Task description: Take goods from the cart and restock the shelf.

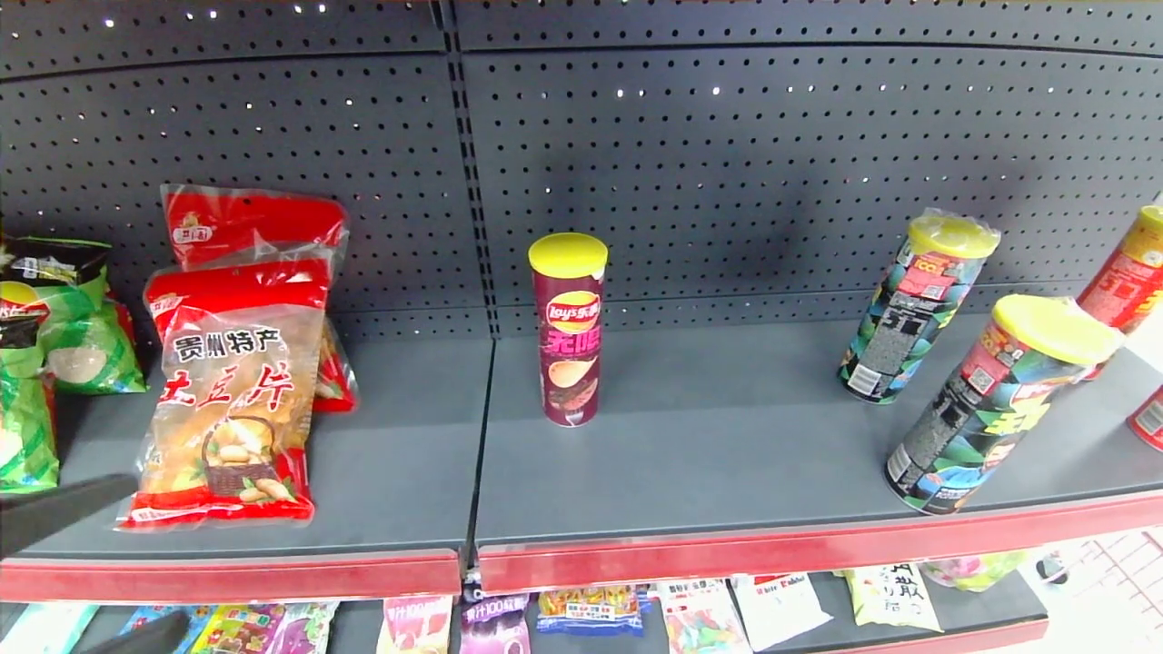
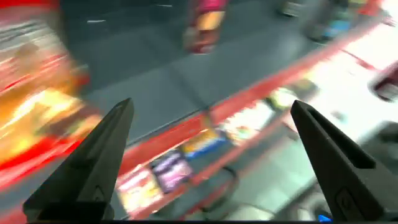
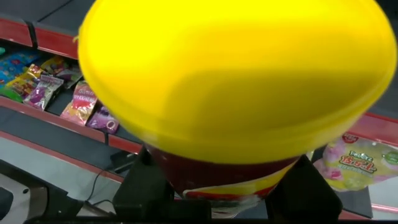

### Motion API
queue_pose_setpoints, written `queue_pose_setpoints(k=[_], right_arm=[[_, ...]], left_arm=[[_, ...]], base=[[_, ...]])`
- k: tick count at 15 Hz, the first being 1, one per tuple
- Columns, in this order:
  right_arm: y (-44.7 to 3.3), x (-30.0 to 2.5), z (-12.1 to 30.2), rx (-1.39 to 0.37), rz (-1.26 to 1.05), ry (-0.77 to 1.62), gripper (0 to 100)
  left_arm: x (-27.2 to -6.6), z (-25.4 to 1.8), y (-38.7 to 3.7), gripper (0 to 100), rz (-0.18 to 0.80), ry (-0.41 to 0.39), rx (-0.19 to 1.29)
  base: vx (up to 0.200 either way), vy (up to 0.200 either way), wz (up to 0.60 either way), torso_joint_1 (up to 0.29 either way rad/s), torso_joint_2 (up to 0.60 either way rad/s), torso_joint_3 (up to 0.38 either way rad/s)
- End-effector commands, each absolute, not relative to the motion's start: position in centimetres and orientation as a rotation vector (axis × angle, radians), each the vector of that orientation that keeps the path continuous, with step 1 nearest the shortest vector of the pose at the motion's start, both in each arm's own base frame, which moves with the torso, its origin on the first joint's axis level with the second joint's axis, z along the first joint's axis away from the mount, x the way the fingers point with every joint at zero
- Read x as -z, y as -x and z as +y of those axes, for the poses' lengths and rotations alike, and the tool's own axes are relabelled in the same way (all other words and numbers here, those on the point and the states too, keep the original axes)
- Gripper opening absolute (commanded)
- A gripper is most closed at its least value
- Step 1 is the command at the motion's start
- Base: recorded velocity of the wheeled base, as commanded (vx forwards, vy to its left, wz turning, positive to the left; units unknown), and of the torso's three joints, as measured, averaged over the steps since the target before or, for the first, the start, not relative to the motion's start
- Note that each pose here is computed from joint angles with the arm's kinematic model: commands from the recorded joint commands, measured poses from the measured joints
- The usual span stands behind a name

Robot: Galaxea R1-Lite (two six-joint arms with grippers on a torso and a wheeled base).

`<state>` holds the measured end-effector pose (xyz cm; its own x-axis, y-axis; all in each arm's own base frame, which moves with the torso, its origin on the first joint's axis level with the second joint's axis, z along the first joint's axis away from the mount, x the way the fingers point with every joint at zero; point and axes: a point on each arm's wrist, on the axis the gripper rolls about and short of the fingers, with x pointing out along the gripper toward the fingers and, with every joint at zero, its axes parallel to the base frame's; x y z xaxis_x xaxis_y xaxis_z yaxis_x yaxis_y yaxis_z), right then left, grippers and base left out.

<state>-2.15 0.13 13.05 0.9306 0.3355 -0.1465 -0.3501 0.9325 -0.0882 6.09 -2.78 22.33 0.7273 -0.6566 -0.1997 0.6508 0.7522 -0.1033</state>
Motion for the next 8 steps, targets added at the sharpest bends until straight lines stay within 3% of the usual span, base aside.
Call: queue_pose_setpoints(k=[1, 4, 8], right_arm=[[1.9, -13.5, 0.2, -0.348, 0.146, 0.114, 0], [1.8, -13.9, 0.2, -0.336, 0.147, 0.114, 0], [1.8, -14.1, 0.1, -0.292, 0.141, 0.12, 0]], left_arm=[[-22.6, -7.3, -18.0, 100, 0.35, 0.045, 0.967], [-21.4, -9.6, -24.6, 100, 0.327, -0.012, 1.085], [-20.4, -10.7, -29.0, 100, 0.316, -0.044, 1.137]], base=[[0.0, 0.0, 0.0, 0.0, 0.0, 0.0], [0.0, 0.0, 0.0, 0.0, 0.0, 0.0], [0.0, 0.0, 0.0, 0.0, 0.0, 0.0]])
